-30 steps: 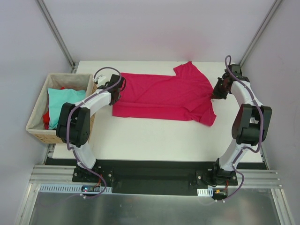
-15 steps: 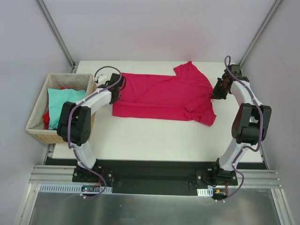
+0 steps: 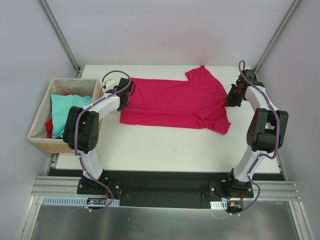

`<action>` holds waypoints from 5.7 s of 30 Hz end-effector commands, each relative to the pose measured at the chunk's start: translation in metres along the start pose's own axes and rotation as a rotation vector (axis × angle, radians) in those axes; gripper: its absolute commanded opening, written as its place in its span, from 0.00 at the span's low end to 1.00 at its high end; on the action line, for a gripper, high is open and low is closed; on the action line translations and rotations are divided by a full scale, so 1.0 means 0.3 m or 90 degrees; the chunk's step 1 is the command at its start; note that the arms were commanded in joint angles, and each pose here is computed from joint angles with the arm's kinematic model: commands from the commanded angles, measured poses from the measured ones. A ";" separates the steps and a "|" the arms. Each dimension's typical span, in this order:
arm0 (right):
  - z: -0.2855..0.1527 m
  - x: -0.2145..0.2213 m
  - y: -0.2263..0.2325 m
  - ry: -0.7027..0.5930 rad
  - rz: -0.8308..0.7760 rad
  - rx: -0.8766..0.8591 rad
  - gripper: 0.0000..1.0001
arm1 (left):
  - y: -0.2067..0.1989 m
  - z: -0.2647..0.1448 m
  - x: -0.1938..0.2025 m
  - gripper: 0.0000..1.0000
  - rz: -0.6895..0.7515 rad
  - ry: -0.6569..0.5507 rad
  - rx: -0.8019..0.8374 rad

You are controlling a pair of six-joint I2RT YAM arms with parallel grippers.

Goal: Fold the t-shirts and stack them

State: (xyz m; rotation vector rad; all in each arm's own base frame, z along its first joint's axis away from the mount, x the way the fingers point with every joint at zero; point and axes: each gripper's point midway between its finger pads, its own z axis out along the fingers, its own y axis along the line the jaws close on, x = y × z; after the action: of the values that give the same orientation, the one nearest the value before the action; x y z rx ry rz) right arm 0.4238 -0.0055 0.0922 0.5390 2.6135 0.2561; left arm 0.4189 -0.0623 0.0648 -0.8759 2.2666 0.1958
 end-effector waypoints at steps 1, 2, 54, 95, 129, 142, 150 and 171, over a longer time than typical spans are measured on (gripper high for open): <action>0.007 -0.041 0.003 -0.019 -0.007 0.008 0.01 | -0.005 0.008 -0.032 0.00 -0.001 -0.011 -0.005; 0.009 -0.040 0.003 -0.018 -0.007 0.008 0.00 | -0.006 0.010 -0.030 0.00 -0.001 -0.009 -0.005; -0.064 0.698 0.875 0.047 -0.137 -0.207 1.00 | 0.182 -0.348 0.126 0.99 0.000 0.028 0.164; -0.140 0.508 -0.132 0.039 -0.140 0.213 0.54 | 0.082 -0.216 0.177 0.93 -0.024 0.145 0.142; -0.060 0.453 -0.162 0.072 -0.222 0.224 0.37 | 0.093 -0.081 0.180 0.53 0.020 0.162 0.114; -0.049 0.432 -0.188 0.083 -0.228 0.240 0.23 | 0.138 -0.018 0.225 0.28 0.040 0.173 0.070; -0.057 0.381 -0.223 0.078 -0.244 0.270 0.00 | 0.174 -0.019 0.202 0.00 0.043 0.148 0.052; -0.160 0.482 -0.087 0.048 -0.215 0.017 0.36 | 0.238 -0.025 0.186 0.00 0.060 0.119 0.026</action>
State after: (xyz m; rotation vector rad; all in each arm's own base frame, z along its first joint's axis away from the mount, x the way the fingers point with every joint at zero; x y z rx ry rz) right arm 0.2915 -0.0051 0.0582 0.1663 2.7705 -0.0852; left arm 0.3436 -0.0547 0.0201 -0.8017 2.5062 0.0437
